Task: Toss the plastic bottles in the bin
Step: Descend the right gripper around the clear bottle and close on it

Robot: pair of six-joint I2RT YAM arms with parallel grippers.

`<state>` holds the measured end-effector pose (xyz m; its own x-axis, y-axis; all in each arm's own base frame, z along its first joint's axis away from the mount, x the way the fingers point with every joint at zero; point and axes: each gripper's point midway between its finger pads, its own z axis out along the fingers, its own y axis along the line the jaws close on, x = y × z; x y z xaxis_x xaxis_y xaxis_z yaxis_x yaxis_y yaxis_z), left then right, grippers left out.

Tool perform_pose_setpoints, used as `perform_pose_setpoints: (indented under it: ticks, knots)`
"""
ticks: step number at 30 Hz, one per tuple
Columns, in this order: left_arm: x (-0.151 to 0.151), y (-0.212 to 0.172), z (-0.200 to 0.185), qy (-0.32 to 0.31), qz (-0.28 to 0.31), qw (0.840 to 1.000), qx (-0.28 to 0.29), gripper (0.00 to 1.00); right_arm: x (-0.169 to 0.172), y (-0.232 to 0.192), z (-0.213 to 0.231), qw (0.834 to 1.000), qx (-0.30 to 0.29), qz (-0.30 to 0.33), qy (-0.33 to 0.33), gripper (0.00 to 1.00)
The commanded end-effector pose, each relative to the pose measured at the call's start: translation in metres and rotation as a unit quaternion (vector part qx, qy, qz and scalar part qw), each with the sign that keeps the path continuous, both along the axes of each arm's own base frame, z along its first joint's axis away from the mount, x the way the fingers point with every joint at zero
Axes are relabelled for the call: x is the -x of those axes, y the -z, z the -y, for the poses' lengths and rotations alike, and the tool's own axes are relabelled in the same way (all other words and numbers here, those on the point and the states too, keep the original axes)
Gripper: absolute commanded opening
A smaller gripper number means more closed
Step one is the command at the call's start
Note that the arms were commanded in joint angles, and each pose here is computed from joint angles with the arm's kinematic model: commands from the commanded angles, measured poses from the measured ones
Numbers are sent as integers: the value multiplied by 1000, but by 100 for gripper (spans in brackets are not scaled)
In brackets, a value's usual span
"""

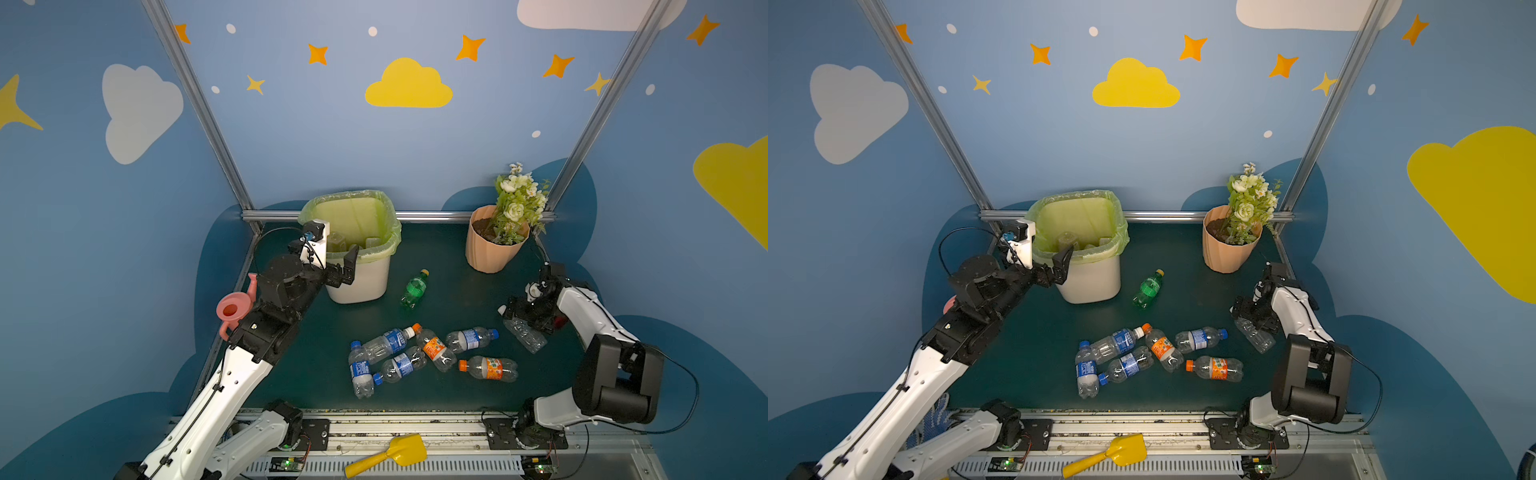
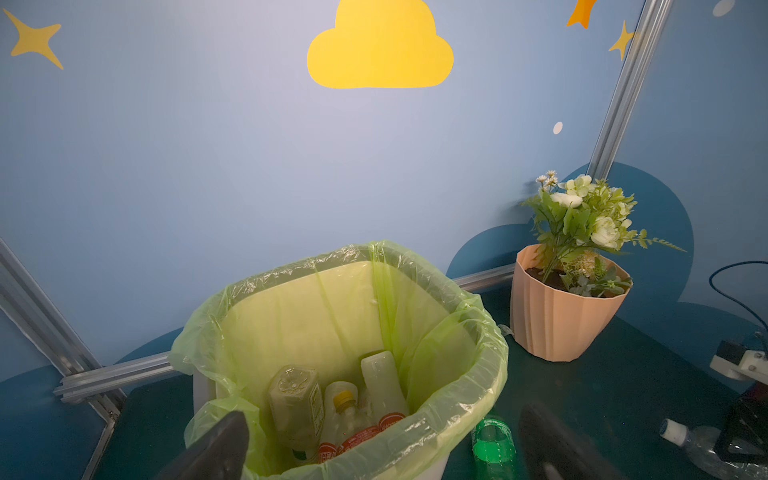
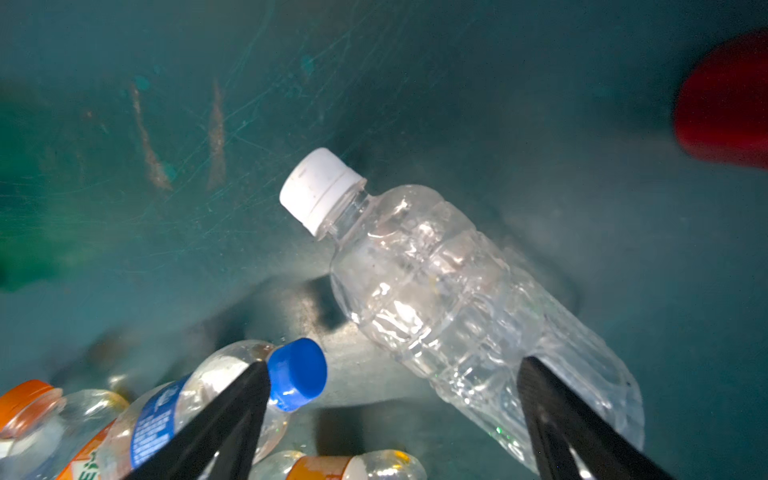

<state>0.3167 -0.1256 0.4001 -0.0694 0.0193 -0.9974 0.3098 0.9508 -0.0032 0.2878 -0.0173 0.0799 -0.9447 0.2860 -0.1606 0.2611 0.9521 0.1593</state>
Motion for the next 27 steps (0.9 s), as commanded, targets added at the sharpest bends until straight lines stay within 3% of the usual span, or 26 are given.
perform_pose_setpoints:
  ticks: [1,4,14,18,22,27]
  knots:
    - [2,4,-1,2,-5,1000,1,100,2,0,-11,1000,-20,-12,-11,90]
    - [3,4,-2,1,-5,1000,0,100,2,-2,-5,1000,7,-14,-16,90]
    - [3,10,-3,-3,-11,1000,-2,100,-12,-38,-25,999,-33,35,-20,87]
    - [3,12,-2,-1,-13,1000,-3,100,-17,-49,-15,998,1,45,-35,90]
    - [4,13,-2,2,-14,1000,-1,100,-16,-40,6,997,60,12,-54,93]
    - [5,15,-2,3,-18,1000,-1,100,-17,-19,2,996,53,-18,-74,93]
